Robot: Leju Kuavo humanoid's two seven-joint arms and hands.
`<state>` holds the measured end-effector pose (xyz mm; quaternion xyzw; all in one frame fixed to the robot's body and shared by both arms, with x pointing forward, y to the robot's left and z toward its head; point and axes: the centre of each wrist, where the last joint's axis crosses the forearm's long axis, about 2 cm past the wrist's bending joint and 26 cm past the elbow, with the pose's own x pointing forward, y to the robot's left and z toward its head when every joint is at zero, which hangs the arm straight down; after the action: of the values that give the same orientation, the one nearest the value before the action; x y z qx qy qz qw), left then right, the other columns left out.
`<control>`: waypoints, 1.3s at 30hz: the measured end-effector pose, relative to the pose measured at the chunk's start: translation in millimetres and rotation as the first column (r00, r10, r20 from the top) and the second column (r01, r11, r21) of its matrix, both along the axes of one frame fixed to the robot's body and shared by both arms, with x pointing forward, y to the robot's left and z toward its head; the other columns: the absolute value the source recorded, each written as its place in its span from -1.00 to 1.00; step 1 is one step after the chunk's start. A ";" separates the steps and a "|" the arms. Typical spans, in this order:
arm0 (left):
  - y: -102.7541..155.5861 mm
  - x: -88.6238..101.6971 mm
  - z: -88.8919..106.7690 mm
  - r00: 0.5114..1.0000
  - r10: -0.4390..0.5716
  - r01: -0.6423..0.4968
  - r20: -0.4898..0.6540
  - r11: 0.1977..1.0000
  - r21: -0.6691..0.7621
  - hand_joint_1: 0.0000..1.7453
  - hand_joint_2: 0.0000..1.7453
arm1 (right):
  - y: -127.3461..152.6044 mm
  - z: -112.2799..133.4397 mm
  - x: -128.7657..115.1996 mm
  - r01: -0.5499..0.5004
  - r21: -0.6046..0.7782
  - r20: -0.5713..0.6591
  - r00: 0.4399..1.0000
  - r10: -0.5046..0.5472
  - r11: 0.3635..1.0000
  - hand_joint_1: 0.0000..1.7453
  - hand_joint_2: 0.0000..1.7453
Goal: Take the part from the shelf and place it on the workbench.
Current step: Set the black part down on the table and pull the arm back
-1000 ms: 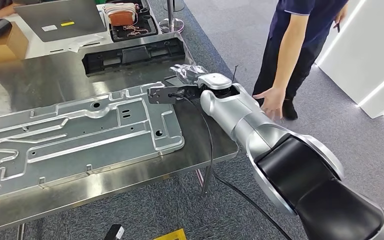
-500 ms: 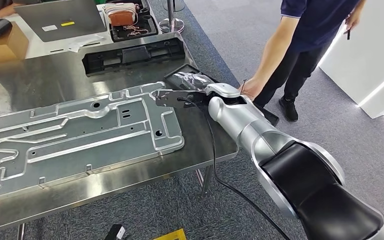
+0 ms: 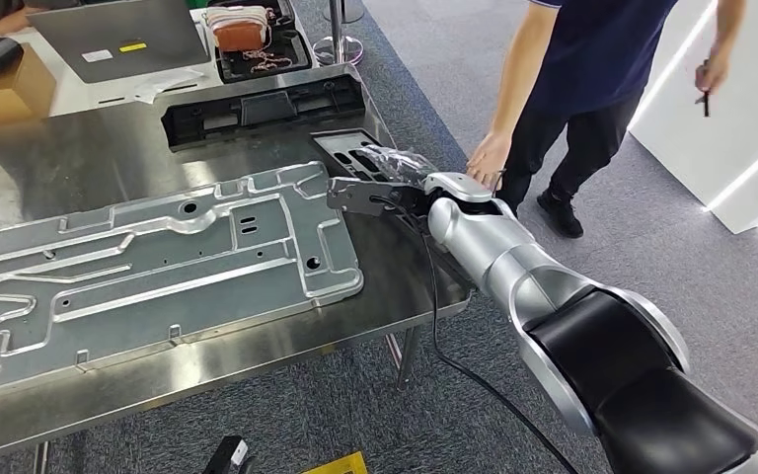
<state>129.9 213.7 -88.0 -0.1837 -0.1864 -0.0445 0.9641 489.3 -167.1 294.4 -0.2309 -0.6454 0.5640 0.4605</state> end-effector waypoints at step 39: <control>3.0 -9.9 -3.3 0.994 0.098 -0.098 0.038 0.995 -0.004 -1.00 -1.00 | 112.8 21.2 -94.0 -0.614 -0.030 0.072 0.786 0.615 0.789 -1.00 -1.00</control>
<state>119.9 216.7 -91.3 -0.1746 -0.2135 -0.0003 0.9612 395.3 -54.4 315.7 -0.0315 -0.7015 0.6752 0.2260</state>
